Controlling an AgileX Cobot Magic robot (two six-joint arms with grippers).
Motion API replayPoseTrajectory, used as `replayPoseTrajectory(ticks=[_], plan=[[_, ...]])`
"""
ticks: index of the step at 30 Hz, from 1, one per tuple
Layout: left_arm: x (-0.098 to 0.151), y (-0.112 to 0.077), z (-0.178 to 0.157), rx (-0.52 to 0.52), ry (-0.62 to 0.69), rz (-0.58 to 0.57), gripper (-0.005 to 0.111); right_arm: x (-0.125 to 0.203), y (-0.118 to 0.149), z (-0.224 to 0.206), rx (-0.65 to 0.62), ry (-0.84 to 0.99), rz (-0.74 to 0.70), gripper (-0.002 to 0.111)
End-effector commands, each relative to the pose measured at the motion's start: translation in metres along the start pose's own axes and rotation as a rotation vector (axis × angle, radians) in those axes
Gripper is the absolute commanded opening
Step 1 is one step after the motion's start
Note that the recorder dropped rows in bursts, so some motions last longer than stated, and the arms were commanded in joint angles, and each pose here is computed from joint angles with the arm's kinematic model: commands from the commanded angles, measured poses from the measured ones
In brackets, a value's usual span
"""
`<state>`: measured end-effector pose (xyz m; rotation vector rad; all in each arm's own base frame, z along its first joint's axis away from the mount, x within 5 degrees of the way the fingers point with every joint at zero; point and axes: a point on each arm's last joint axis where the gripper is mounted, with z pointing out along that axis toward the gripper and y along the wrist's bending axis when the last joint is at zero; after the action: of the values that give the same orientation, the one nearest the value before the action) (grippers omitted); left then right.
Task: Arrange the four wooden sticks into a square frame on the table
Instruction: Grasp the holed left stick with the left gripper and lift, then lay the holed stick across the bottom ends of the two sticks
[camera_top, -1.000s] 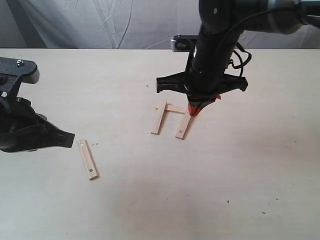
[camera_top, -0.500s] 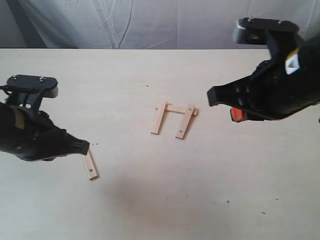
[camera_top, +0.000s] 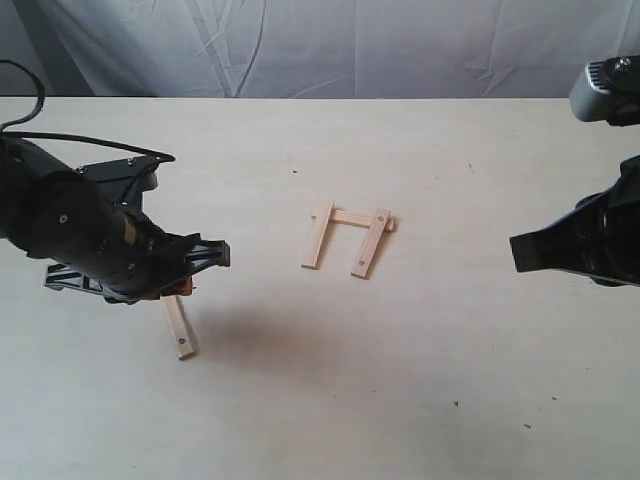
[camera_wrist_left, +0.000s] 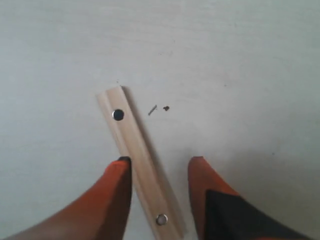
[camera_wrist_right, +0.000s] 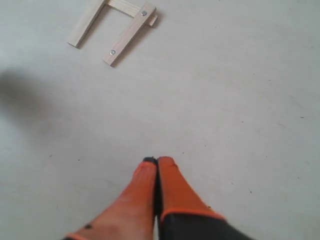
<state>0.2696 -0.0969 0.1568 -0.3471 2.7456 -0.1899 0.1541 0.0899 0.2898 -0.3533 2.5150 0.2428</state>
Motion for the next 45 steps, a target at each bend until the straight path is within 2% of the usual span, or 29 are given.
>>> replayPoseTrajectory(ticks=[1, 5, 13, 22, 24, 27, 28, 33, 35, 36, 37, 38, 39, 40, 41, 42, 43, 45], plan=[[-0.001, 0.004, 0.006, -0.048, 0.004, -0.032, 0.045, -0.002, -0.001, 0.0, 0.003, -0.042, -0.014, 0.0], [0.001, 0.009, 0.015, -0.116, 0.03, -0.017, 0.045, -0.002, -0.001, 0.0, 0.003, -0.042, -0.014, 0.0], [0.002, 0.004, 0.03, -0.065, 0.032, -0.096, 0.045, -0.002, -0.001, 0.0, 0.003, -0.042, -0.014, 0.0], [0.008, 0.006, 0.046, -0.088, 0.072, -0.117, 0.044, -0.002, -0.002, 0.0, 0.006, -0.042, -0.018, 0.0], [0.008, 0.006, 0.048, -0.092, 0.079, -0.093, 0.035, -0.002, -0.002, 0.0, 0.013, -0.045, -0.025, 0.0], [0.01, 0.008, 0.049, -0.102, 0.099, 0.013, 0.005, -0.003, -0.004, 0.0, 0.032, -0.051, -0.045, 0.0], [0.01, 0.008, 0.05, -0.105, 0.103, 0.025, 0.0, -0.003, -0.004, 0.0, 0.034, -0.052, -0.047, 0.0], [0.001, 0.002, 0.043, -0.07, 0.061, 0.086, 0.0, -0.003, -0.004, 0.0, 0.034, -0.052, -0.047, 0.0], [-0.012, -0.007, 0.029, -0.032, 0.02, 0.174, 0.0, -0.003, -0.004, 0.0, 0.031, -0.058, -0.047, 0.0], [-0.026, -0.017, 0.011, 0.009, -0.028, 0.294, 0.0, -0.003, -0.004, 0.0, 0.031, -0.058, -0.047, 0.0], [-0.035, -0.023, 0.001, 0.03, -0.06, 0.343, 0.0, -0.003, -0.004, 0.0, 0.031, -0.058, -0.047, 0.0], [-0.051, -0.034, -0.019, 0.066, -0.128, 0.475, 0.0, -0.003, -0.004, 0.0, 0.031, -0.058, -0.047, 0.0], [-0.057, -0.039, -0.026, 0.08, -0.151, 0.526, 0.0, -0.003, -0.004, 0.0, 0.031, -0.058, -0.047, 0.0], [-0.07, -0.053, -0.038, 0.13, -0.198, 0.654, 0.0, -0.004, -0.004, 0.0, 0.03, -0.06, -0.047, 0.0], [-0.074, -0.058, -0.04, 0.149, -0.202, 0.729, 0.0, -0.004, -0.004, 0.0, 0.028, -0.065, -0.047, 0.0], [-0.082, -0.073, -0.04, 0.218, -0.182, 0.83, 0.0, -0.004, -0.003, 0.0, 0.025, -0.067, -0.044, 0.0], [-0.087, -0.08, -0.04, 0.253, -0.18, 0.871, 0.0, -0.004, -0.003, 0.0, 0.025, -0.067, -0.044, 0.0], [-0.094, -0.102, -0.022, 0.311, -0.164, 1.12, 0.0, -0.004, -0.003, 0.0, 0.022, -0.066, -0.039, 0.0]])
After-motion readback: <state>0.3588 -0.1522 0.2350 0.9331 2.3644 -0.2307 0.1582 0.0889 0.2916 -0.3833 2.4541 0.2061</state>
